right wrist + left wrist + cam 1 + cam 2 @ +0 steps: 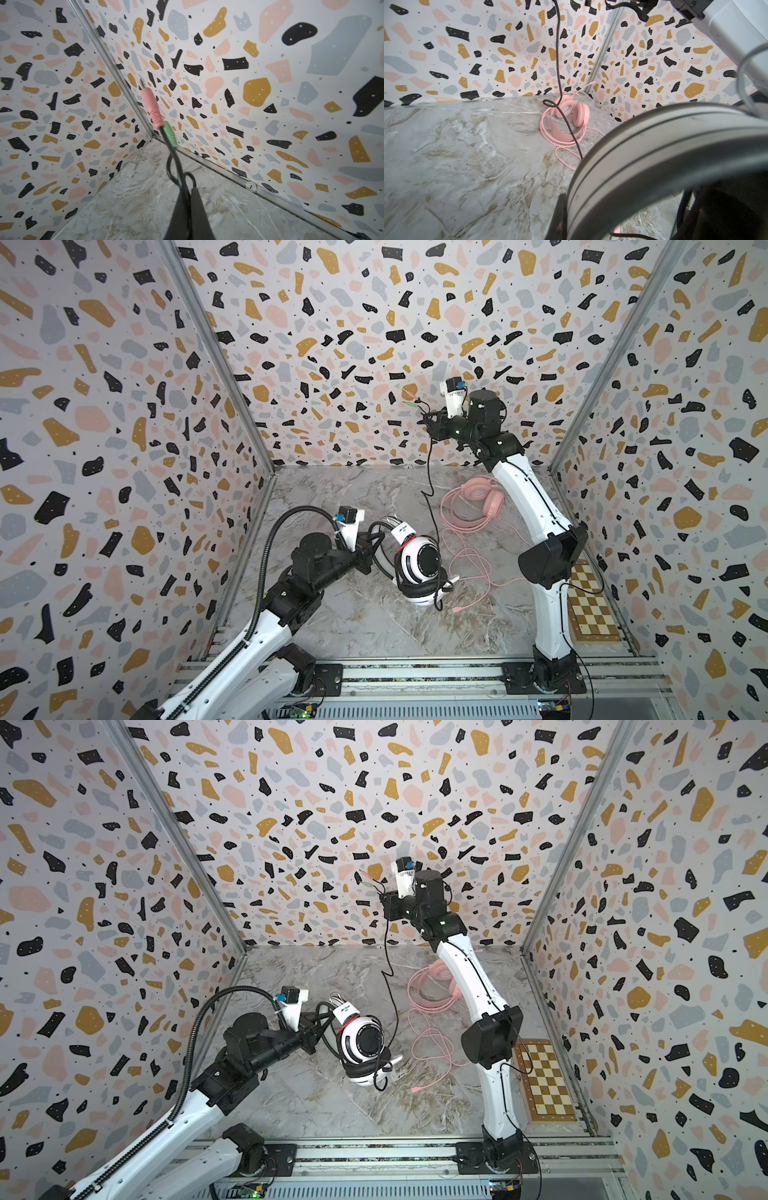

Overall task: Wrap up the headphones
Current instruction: 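Lift the plug end high toward the far wall with the right gripper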

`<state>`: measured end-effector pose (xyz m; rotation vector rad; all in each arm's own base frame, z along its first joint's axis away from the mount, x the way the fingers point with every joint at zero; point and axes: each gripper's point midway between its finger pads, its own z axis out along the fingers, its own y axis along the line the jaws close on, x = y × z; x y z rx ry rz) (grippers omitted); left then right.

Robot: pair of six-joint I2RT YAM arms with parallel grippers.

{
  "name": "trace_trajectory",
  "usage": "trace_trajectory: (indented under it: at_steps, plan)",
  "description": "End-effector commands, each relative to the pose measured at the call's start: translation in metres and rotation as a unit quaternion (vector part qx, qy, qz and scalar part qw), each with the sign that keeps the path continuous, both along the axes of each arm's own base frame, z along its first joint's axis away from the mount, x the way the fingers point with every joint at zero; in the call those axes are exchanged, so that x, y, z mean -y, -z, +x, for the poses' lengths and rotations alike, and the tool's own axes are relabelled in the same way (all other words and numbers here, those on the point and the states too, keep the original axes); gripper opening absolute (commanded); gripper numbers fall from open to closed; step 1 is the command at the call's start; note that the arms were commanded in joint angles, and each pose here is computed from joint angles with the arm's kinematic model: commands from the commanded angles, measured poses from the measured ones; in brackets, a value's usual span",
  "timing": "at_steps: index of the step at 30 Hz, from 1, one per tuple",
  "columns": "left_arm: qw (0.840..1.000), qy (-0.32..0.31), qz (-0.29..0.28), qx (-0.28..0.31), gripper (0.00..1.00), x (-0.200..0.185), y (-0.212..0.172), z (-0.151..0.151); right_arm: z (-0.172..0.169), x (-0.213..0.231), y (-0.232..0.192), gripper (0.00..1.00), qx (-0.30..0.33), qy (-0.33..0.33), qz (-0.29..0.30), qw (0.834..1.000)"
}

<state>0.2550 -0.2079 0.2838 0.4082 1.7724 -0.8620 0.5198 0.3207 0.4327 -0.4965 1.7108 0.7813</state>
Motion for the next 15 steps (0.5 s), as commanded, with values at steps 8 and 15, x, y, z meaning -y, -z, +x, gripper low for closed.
trace_trajectory:
  at_steps: [8,15]
  plan:
    - [0.992,-0.031,-0.07,0.1,0.0,0.018,-0.039,0.038,-0.094,0.037,-0.143,0.0,0.129,0.01,0.05,0.99]
    - [0.984,-0.152,0.065,0.067,0.0,-0.018,0.006,0.068,-0.126,0.073,-0.189,0.0,0.186,0.061,0.055,0.979]
